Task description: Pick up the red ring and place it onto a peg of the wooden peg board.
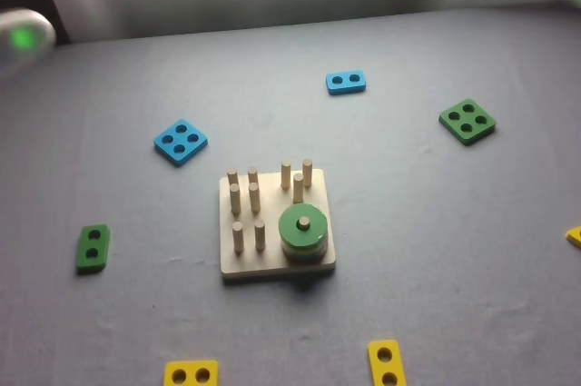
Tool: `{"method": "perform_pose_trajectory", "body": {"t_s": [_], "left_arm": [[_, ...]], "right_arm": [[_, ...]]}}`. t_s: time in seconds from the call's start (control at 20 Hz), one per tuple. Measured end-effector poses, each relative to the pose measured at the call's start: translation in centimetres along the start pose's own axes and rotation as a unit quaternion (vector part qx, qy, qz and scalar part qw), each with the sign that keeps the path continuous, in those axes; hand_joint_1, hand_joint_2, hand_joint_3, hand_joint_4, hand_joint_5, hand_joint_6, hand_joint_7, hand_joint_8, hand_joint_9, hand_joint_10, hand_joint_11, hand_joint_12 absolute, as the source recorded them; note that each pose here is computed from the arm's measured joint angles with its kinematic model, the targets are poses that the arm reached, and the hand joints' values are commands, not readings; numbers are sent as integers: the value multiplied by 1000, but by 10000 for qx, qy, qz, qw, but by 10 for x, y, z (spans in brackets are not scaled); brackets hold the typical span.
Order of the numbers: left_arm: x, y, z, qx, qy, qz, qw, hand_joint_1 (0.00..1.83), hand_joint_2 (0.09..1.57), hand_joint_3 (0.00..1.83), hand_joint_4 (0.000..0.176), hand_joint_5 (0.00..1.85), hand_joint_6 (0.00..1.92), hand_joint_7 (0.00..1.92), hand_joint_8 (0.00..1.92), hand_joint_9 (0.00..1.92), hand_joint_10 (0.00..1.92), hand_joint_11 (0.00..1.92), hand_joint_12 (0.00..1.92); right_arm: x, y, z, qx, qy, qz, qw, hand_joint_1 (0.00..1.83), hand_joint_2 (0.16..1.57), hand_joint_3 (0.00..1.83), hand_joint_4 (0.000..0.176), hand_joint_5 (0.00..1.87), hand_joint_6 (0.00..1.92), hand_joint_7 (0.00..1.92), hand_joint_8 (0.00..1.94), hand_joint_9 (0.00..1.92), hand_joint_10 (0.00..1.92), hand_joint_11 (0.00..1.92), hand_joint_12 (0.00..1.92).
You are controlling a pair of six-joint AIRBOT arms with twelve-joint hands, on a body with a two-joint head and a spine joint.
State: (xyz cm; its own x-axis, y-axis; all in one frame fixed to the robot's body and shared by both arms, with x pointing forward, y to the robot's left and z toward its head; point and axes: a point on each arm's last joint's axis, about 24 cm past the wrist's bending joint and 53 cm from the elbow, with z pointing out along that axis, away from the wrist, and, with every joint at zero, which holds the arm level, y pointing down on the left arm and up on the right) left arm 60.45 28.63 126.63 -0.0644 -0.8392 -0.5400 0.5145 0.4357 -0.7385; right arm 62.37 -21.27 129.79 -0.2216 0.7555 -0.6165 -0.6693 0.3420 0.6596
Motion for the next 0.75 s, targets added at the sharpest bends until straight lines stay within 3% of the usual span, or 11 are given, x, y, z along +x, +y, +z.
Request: {"method": "perform_pose_trajectory", "body": {"t_s": [0.05,0.1,0.25,0.3,0.35,0.4,0.5,0.55,0.65,0.7,0.75], "left_arm": [[-4,-7,-2,113,-46,26,9999,508,1089,11,159,39,14,6,2,0,0,0,0],[-6,-14,-4,204,-70,44,9998,439,1120,19,112,48,12,31,9,10,4,0,0],[-11,-24,-8,319,-109,83,9994,318,1178,14,67,72,3,117,6,100,12,75,54],[-15,-30,-7,413,-124,134,9990,247,1238,0,36,47,0,166,6,165,18,2,486],[-16,-32,-7,450,-142,134,9988,247,1238,0,36,47,0,166,6,165,18,2,486],[-17,-35,-5,511,-172,118,9985,135,1259,2,62,7,2,74,3,67,6,0,277],[-16,-46,-3,665,-133,180,9975,77,1288,8,66,61,16,68,4,50,4,0,153],[-14,-51,-3,759,-89,190,9969,61,1309,7,56,125,24,96,6,68,7,0,153],[-11,-59,-2,899,-53,183,9958,1,1350,0,78,67,5,16,6,79,4,0,410],[-12,-60,-1,927,-79,192,9955,0,1358,2,86,88,12,6,3,83,4,0,457],[-14,-62,0,957,-105,196,9952,0,1360,2,88,93,14,4,2,83,4,0,466]], "right_arm": [[-11,4,-4,-39,-155,-36,9999,412,1287,85,46,0,0,0,0,0,0,0,0],[-22,10,-9,-133,-342,-35,9993,398,1217,27,69,0,0,0,0,0,0,0,0],[-36,18,-19,-246,-606,-66,9978,98,1373,28,72,0,0,0,0,0,0,0,0],[-41,23,-25,-322,-692,-101,9970,163,1363,9,68,128,53,55,15,35,12,0,0],[-43,25,-28,-350,-727,-114,9967,163,1363,9,68,128,53,55,15,35,12,0,0],[-47,29,-33,-391,-800,-150,9959,430,1277,16,102,47,1064,84,0,118,0,45,401],[-58,39,-36,-477,-945,-276,9940,434,1251,9,69,143,1204,87,0,106,0,8,565],[-63,46,-38,-574,-985,-357,9928,344,1279,16,28,295,966,240,28,279,60,146,1115],[-66,56,-39,-738,-1006,-445,9912,36,1353,24,49,234,951,425,40,477,88,110,1104],[-64,58,-39,-770,-988,-435,9912,159,1331,7,3,443,1036,555,54,547,89,119,1161],[-62,61,-39,-817,-946,-444,9912,139,1333,5,13,337,977,482,13,505,54,75,1187]]}}
